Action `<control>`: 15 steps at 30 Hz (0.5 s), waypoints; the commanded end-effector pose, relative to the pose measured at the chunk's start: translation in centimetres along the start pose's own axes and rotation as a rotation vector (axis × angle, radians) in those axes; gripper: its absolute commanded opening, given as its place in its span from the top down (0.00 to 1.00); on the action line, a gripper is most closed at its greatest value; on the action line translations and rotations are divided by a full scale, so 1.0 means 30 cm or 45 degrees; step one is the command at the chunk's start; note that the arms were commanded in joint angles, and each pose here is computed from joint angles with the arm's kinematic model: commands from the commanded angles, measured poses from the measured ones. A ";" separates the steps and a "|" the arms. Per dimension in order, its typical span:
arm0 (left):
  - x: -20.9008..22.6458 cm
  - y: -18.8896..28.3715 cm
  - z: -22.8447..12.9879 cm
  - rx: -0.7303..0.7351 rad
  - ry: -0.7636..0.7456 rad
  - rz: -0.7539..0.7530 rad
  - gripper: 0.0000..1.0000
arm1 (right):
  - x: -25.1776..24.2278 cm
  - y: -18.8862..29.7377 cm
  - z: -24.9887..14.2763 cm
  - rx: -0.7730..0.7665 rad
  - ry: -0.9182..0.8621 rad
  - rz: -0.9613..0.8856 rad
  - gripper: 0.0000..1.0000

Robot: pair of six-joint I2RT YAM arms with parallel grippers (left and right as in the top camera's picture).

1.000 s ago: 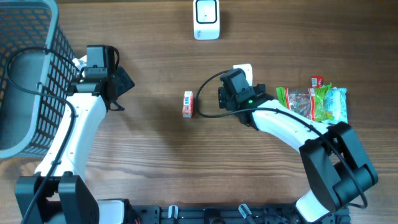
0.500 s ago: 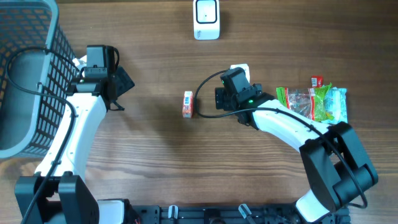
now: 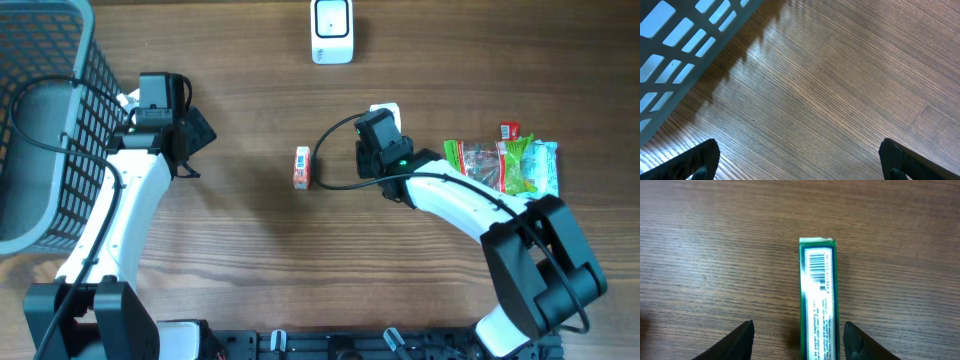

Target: Scan the item barcode

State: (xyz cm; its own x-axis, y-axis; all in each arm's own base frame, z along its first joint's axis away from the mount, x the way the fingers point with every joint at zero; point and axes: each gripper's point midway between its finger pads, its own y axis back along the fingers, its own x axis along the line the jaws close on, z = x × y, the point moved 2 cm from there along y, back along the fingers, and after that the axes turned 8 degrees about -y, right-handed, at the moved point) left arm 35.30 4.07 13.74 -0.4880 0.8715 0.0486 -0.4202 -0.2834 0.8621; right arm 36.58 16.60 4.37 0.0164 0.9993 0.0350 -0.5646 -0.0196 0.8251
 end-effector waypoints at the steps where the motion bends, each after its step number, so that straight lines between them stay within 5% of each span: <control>1: 0.009 -0.005 0.004 -0.005 -0.007 0.019 0.00 | -0.037 -0.051 -0.033 0.021 0.021 -0.087 0.44; 12: 0.009 -0.005 0.004 -0.005 -0.007 0.019 0.00 | -0.017 -0.048 0.024 -0.054 0.107 -0.066 0.63; 15: 0.009 -0.005 0.004 -0.005 -0.007 0.019 0.00 | -0.011 -0.020 0.052 -0.085 0.133 -0.053 0.75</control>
State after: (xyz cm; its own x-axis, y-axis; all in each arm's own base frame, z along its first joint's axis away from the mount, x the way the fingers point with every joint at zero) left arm 35.30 4.07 13.75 -0.4881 0.8714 0.0489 -0.4202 -0.2837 0.8620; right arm 37.44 16.30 3.14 -0.0171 0.9992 -0.0366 -0.5841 0.0197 0.8115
